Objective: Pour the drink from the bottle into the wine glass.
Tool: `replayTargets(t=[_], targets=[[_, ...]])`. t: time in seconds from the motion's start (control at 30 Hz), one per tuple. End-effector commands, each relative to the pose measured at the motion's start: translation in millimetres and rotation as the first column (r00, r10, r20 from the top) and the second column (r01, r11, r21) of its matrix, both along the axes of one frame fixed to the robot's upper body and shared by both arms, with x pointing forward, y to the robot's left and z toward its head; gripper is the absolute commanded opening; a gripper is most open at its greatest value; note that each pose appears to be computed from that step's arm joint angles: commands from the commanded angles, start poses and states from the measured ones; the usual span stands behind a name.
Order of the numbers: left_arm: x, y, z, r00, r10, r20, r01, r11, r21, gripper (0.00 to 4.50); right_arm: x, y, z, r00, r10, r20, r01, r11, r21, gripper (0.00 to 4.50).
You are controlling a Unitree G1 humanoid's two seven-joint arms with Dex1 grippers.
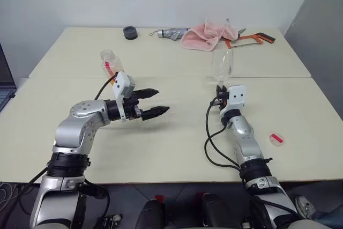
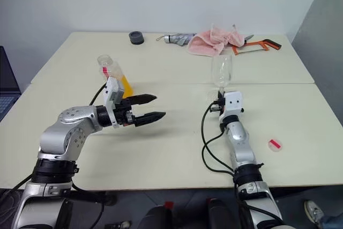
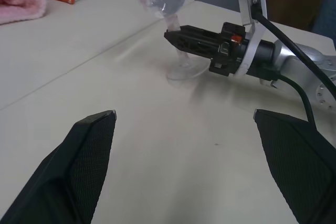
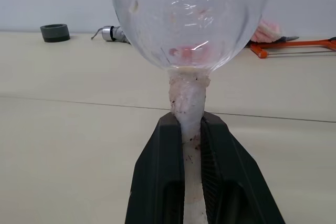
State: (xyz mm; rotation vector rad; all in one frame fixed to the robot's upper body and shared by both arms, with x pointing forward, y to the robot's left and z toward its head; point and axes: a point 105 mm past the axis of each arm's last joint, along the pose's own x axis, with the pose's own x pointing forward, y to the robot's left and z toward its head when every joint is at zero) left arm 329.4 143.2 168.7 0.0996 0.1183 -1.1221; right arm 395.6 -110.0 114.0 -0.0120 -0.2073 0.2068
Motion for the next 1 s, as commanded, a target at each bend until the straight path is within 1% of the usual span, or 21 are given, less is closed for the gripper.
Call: replayTargets(t=[0.03,0.13,0.23,0.3,0.37,0.5,0.63,0.73,0.9,1.0], targets=[[-17,-5,9,0.994,-0.113,0.003,0.113,0.993,0.023,4.5,-16,0,-30,0.995,0.039,-0.091,-0.04,0.999,-0.01,0.13],[-24,-2,5,0.99,-0.141,-0.021,0.142,0.989,0.044,4.5,-28,-6,-43,0.991,0.039,-0.129,-0.041,0.999,-0.013,0.13],[-22,1,6,0.991,-0.133,-0.015,0.134,0.99,0.054,4.5,-39,-9,-54,0.985,0.05,-0.164,-0.056,0.998,-0.032,0.13],[-19,0,8,0.992,-0.124,-0.007,0.124,0.991,0.049,4.5,-43,-9,-57,0.984,0.057,-0.169,-0.066,0.997,-0.05,0.13],[-17,0,9,0.993,-0.117,0.0,0.117,0.992,0.046,4.5,-40,-8,-50,0.987,0.06,-0.148,-0.068,0.996,-0.056,0.13],[-12,1,13,0.995,-0.095,0.02,0.094,0.995,0.035,4.5,-32,3,-23,0.993,0.108,-0.052,-0.111,0.992,-0.065,0.13],[-9,5,18,0.997,-0.067,0.042,0.066,0.997,0.032,4.5,-29,23,3,0.978,0.203,0.038,-0.2,0.977,-0.069,0.13],[-7,11,22,0.998,-0.03,0.062,0.028,0.999,0.034,4.5,-23,46,20,0.956,0.281,0.087,-0.277,0.959,-0.052,0.13],[-6,16,27,0.997,0.005,0.079,-0.008,0.999,0.031,4.5,-12,71,24,0.936,0.34,0.092,-0.336,0.94,-0.055,0.13],[-7,20,30,0.996,0.023,0.087,-0.026,0.999,0.034,4.5,-6,84,19,0.924,0.375,0.069,-0.372,0.927,-0.052,0.13]])
